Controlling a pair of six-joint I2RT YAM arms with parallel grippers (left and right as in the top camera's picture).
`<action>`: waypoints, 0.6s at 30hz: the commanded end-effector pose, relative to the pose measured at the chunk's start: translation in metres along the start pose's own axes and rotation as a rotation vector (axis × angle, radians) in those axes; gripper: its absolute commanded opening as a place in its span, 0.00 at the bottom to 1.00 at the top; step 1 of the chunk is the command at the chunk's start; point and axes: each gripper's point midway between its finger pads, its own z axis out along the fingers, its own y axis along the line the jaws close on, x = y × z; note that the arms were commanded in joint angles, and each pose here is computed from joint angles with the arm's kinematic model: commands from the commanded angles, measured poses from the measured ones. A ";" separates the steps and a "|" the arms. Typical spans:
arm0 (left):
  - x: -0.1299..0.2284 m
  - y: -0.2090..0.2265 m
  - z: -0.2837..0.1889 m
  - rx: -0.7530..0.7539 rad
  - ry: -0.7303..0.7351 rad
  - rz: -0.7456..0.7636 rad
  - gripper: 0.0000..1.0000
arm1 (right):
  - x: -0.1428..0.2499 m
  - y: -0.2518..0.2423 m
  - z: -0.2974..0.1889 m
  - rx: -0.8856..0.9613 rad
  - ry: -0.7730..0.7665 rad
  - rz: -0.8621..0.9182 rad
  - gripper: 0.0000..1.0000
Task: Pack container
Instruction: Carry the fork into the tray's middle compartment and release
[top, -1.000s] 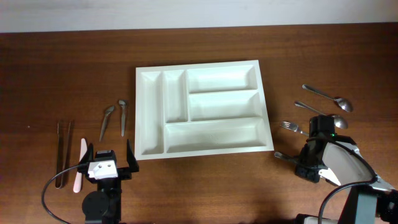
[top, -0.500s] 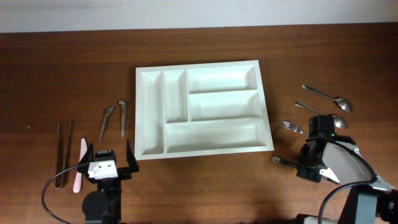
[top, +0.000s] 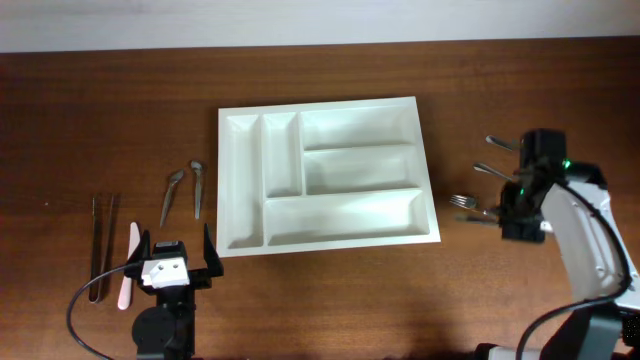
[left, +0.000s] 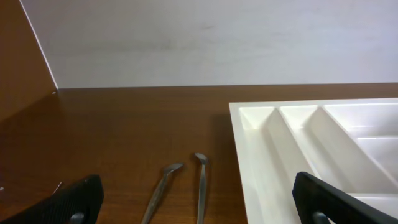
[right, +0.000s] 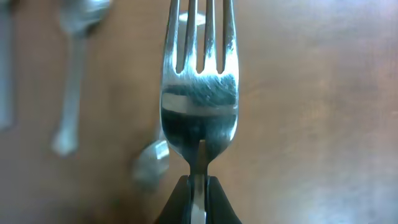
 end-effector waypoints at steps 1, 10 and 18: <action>0.001 0.002 0.000 -0.007 -0.001 0.011 0.99 | 0.035 0.036 -0.028 -0.136 0.076 -0.099 0.04; 0.000 0.002 0.000 -0.007 -0.001 0.011 0.99 | 0.142 0.066 -0.052 -0.347 0.197 -0.274 0.04; 0.000 0.002 0.000 -0.007 -0.001 0.011 0.99 | 0.207 0.054 -0.026 -0.285 0.275 -0.297 0.04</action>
